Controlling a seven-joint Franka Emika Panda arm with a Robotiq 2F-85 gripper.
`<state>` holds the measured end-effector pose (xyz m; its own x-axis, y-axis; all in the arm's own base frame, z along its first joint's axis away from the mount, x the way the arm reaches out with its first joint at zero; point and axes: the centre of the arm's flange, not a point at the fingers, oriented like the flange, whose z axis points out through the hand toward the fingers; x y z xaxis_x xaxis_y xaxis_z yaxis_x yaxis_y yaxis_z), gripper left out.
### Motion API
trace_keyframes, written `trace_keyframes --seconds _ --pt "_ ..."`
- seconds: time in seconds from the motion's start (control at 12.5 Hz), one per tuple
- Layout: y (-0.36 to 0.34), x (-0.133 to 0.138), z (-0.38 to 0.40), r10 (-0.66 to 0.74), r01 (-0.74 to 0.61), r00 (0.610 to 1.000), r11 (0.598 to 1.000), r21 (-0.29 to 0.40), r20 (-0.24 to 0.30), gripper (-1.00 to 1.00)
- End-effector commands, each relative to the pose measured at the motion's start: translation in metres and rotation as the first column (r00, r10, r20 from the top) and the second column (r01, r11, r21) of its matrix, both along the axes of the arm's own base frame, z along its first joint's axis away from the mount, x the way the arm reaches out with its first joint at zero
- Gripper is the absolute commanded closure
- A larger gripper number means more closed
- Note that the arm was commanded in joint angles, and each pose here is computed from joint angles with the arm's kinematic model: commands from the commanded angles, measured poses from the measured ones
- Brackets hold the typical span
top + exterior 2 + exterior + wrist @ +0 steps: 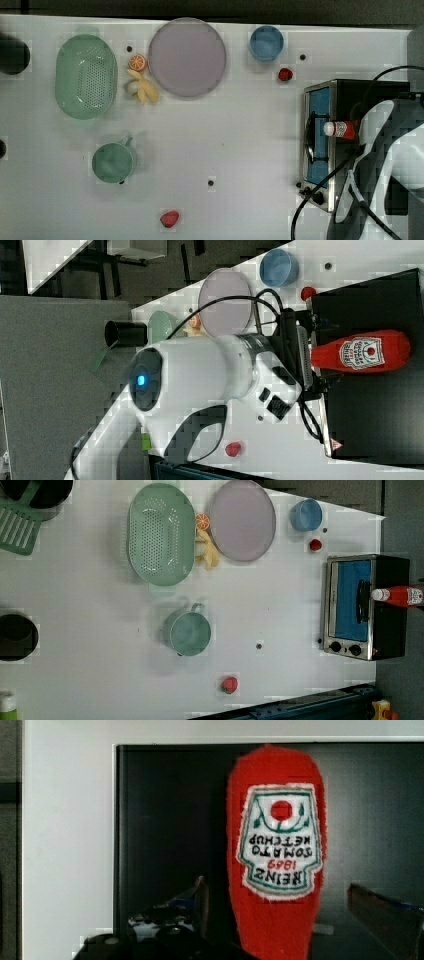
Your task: Pick Ketchup from oven and place it on table.
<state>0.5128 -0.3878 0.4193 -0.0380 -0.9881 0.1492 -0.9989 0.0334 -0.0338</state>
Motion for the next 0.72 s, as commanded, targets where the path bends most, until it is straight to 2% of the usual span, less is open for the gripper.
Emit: trace_keyframes --seconds 0.08,0.24,0.48,0.56,0.72 --pt "-0.02 -0.005 -0.028 -0.063 0.063 0.998 0.998 -0.011 0.005 -1.0" --pt "-0.023 -0.001 -0.038 -0.072 0.073 0.997 0.997 -0.02 0.024 -1.0" --pt "-0.024 -0.005 -0.057 -0.099 0.099 0.995 0.995 0.013 0.006 -1.0" --pt "-0.025 -0.005 -0.061 -0.109 0.108 0.994 0.994 0.018 0.015 -0.92" --pt "-0.026 -0.008 -0.064 -0.118 0.117 0.993 0.993 0.025 0.016 -0.43"
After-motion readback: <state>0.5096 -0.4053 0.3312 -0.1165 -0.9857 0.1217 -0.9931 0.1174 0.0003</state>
